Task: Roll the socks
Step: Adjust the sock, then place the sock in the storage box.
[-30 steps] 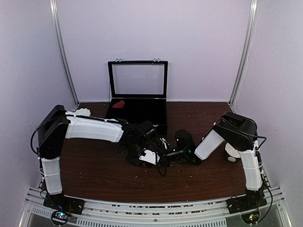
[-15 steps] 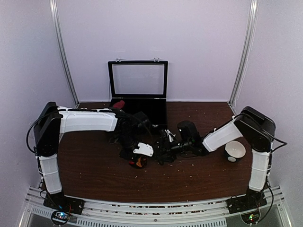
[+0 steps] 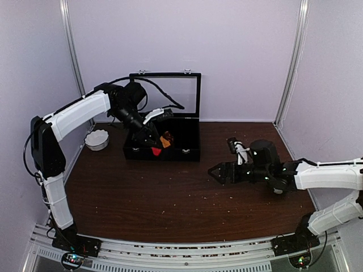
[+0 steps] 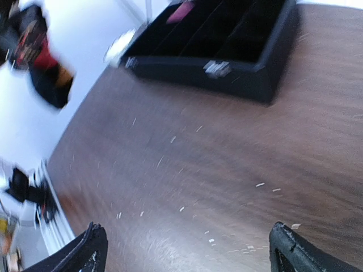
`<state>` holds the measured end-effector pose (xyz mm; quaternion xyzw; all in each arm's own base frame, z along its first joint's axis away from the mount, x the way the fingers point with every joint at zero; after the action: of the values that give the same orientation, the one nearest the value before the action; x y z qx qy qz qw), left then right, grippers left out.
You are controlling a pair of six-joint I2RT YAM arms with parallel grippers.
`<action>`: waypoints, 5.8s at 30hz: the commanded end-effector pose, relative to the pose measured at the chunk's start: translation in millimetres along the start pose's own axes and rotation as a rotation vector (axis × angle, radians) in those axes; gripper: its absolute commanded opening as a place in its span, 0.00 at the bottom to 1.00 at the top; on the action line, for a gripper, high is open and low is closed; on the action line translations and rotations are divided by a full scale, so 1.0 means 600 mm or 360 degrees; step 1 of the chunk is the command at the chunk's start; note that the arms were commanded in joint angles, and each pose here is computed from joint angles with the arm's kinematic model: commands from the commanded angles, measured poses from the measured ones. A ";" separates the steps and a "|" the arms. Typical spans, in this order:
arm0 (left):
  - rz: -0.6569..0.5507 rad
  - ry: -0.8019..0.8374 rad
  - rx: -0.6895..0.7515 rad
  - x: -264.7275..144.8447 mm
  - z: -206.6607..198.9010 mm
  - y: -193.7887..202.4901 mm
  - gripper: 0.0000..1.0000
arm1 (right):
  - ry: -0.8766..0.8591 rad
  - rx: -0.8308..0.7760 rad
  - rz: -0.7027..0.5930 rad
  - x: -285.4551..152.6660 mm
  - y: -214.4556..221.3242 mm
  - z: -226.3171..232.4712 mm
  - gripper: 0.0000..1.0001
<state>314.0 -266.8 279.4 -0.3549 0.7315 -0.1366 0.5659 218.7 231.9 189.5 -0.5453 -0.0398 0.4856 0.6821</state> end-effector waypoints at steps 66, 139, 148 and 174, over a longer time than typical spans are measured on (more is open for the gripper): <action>-0.0207 0.0070 0.0118 -0.077 -0.017 -0.002 0.00 | -0.0380 -0.0678 -0.0480 0.064 -0.274 0.282 0.47; -0.0056 -0.1099 -0.0388 -0.079 0.351 0.057 0.50 | 0.0046 -0.0439 -0.0520 -0.027 -0.187 0.106 0.59; -0.0108 -0.1149 -0.0299 -0.099 0.305 0.019 0.64 | 0.0016 -0.0406 -0.0506 -0.026 -0.177 0.103 0.59; 0.0314 -0.1241 -0.0384 -0.012 0.420 0.114 0.22 | 0.0029 -0.0358 -0.0468 -0.024 -0.169 0.089 0.53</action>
<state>519.1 -175.3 148.1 -0.3742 0.5216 0.1407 0.7537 244.5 269.9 292.1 -0.6189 -0.1607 0.3687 0.6747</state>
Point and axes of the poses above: each gripper's point midway between its finger pads, its own x axis out along the fingers, its own z axis along the line the jaws close on, y = z × x, the point moved 8 cm from there along -x, back along the fingers, and after that the axes turned 7 degrees about -x, right-handed, at the moved point
